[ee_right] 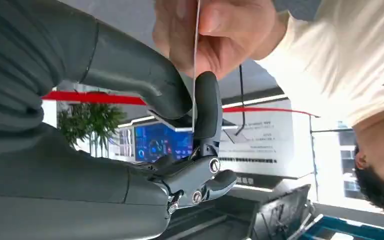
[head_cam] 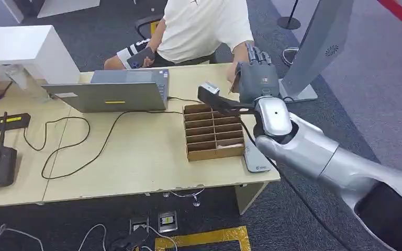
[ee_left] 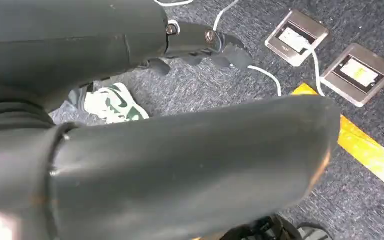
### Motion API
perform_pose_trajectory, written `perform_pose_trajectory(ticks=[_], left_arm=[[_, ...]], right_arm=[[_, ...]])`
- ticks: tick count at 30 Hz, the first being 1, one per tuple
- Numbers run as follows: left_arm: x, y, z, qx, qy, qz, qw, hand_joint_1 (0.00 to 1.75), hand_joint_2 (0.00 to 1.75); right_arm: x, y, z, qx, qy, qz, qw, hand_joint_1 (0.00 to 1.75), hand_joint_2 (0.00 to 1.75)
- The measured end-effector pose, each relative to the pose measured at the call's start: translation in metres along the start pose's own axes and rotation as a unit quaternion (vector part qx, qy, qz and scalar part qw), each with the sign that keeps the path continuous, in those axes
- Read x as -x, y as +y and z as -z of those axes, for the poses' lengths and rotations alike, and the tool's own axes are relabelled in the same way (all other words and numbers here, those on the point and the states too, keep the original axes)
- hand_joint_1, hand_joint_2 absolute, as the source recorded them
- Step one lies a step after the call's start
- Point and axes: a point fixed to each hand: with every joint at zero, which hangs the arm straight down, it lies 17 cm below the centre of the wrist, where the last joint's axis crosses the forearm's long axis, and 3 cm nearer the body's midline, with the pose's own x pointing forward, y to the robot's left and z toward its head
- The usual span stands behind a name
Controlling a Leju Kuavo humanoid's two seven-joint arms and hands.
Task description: Pass the card to the sensor for recognition and then transmit it.
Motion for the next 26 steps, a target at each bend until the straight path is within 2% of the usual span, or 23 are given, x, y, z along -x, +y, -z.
perform_pose_trajectory(ticks=[2, 3, 4, 5, 6, 11, 16, 22, 23, 26], left_arm=[[-0.001, 0.001, 0.000, -0.001, -0.001, 0.001, 1.000, 0.00, 0.00], [-0.002, 0.002, 0.000, -0.001, -0.002, 0.001, 1.000, 0.00, 0.00], [-0.003, 0.002, 0.000, -0.001, -0.004, 0.001, 1.000, 0.00, 0.00], [-0.004, 0.002, 0.000, -0.001, -0.006, 0.001, 1.000, 0.00, 0.00], [-0.004, 0.002, 0.000, -0.001, -0.006, 0.001, 1.000, 0.00, 0.00], [-0.006, 0.001, 0.000, -0.001, -0.014, 0.000, 1.000, 0.00, 0.00], [-0.002, -0.003, 0.000, 0.001, -0.012, -0.003, 1.000, 0.00, 0.00], [-0.002, -0.004, 0.000, 0.002, -0.016, -0.004, 1.000, 0.00, 0.00], [-0.003, -0.004, -0.001, 0.002, -0.018, -0.004, 1.000, 0.00, 0.00], [-0.004, -0.003, -0.001, 0.001, -0.022, -0.004, 1.000, 0.00, 0.00]], right_arm=[[-0.009, -0.009, 0.004, 0.008, -0.010, -0.016, 1.000, 1.75, 1.75], [-0.013, -0.014, 0.006, 0.012, -0.014, -0.025, 1.000, 1.66, 1.75], [-0.019, -0.018, 0.008, 0.016, -0.018, -0.031, 0.999, 1.50, 1.75], [-0.022, -0.019, 0.009, 0.018, -0.021, -0.035, 0.999, 1.06, 1.75], [-0.029, -0.019, 0.008, 0.019, -0.027, -0.038, 0.999, 0.00, 1.75], [-0.045, -0.011, 0.004, 0.014, -0.038, -0.049, 0.998, 0.00, 1.75], [-0.045, -0.006, 0.003, 0.019, -0.039, -0.059, 0.997, 0.00, 1.75], [-0.033, -0.024, 0.007, 0.067, -0.036, -0.048, 0.996, 0.00, 1.75], [-0.031, -0.031, 0.008, 0.080, -0.035, -0.042, 0.995, 0.00, 0.00], [-0.011, -0.039, 0.008, 0.103, -0.023, -0.037, 0.994, 0.00, 0.00]])
